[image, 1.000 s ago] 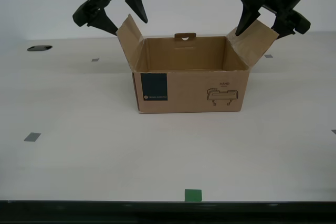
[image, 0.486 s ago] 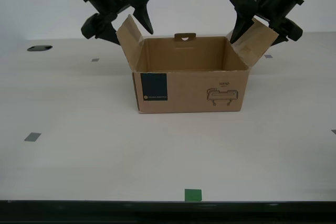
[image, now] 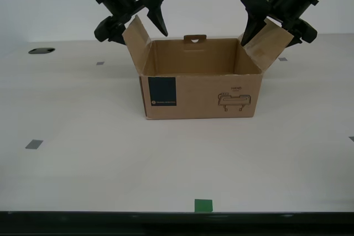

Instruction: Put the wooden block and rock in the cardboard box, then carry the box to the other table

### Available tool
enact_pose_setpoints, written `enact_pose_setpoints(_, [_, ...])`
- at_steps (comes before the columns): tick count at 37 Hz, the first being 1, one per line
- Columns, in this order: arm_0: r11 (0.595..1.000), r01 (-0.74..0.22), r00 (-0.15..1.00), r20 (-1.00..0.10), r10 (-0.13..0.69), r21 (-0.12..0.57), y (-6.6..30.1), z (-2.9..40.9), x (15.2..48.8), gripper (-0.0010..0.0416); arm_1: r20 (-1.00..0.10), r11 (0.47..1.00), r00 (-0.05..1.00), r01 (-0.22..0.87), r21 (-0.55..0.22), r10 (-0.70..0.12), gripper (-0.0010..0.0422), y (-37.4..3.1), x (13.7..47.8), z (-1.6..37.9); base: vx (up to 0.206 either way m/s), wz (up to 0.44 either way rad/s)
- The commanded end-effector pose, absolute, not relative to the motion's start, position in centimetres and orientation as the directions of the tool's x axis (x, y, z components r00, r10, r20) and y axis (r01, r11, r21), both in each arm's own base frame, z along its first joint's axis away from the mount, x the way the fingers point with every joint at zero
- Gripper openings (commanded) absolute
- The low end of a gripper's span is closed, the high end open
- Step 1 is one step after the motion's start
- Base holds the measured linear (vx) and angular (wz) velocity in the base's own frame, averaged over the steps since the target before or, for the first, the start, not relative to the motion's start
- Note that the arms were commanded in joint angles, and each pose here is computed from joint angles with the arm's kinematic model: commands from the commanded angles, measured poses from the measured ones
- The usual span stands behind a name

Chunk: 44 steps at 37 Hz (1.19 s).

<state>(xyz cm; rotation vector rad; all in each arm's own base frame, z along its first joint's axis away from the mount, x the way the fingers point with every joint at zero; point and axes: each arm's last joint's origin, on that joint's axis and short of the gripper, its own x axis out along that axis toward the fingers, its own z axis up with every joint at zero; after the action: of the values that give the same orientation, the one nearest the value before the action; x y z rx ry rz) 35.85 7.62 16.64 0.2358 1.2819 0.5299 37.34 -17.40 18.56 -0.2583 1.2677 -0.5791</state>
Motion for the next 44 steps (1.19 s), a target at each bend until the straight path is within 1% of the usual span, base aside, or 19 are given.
enact_pose_setpoints(1, [0.854,-0.25,0.187,-0.843,0.504,0.455,7.75,16.63,35.89,0.0351,-0.821,0.827,0.171,0.272,-0.492,-0.544,0.0373,-17.44,37.25,18.51,0.0,0.0])
enact_pose_setpoints(12, [0.853,-0.258,0.197,-0.839,0.507,0.454,7.86,16.67,35.98,0.033,-0.827,0.826,0.178,0.319,-0.465,-0.534,0.0373,-17.43,37.26,18.49,0.0,0.0])
enact_pose_setpoints(18, [0.853,-0.257,0.198,-0.839,0.507,0.454,7.87,16.67,35.99,0.0299,-0.827,0.826,0.178,0.32,-0.464,-0.533,0.0372,-17.43,37.26,18.49,0.0,0.0])
enact_pose_setpoints(21, [0.853,-0.256,0.199,-0.839,0.507,0.455,7.9,16.68,36.0,0.0276,-0.829,0.831,0.175,0.295,-0.471,-0.532,0.036,-17.41,37.23,18.47,0.0,0.0])
enact_pose_setpoints(24, [0.853,-0.257,0.2,-0.838,0.508,0.455,7.91,16.68,36.01,0.0246,-0.831,0.833,0.17,0.287,-0.472,-0.529,0.0327,-17.39,37.18,18.45,0.0,0.0])
enact_pose_setpoints(26, [0.853,-0.257,0.201,-0.838,0.508,0.455,7.91,16.69,36.02,0.0225,-0.831,0.834,0.17,0.287,-0.472,-0.529,0.0296,-17.39,37.17,18.45,0.0,0.0])
enact_pose_setpoints(30, [0.852,-0.259,0.202,-0.837,0.508,0.455,7.94,16.69,36.03,0.0177,-0.831,0.834,0.171,0.287,-0.472,-0.529,0.0212,-17.39,37.18,18.45,0.0,0.0])
enact_pose_setpoints(39, [0.852,-0.259,0.2,-0.837,0.508,0.455,8.01,16.69,36.01,0.0065,-0.829,0.834,0.175,0.281,-0.475,-0.531,-0.0008,-17.39,37.23,18.48,0.0,0.0])
enact_pose_setpoints(44, [0.851,-0.261,0.201,-0.837,0.509,0.455,8.04,16.69,36.01,0.0,-0.828,0.834,0.178,0.28,-0.476,-0.532,0.0019,-17.41,37.26,18.48,0.0,0.0])
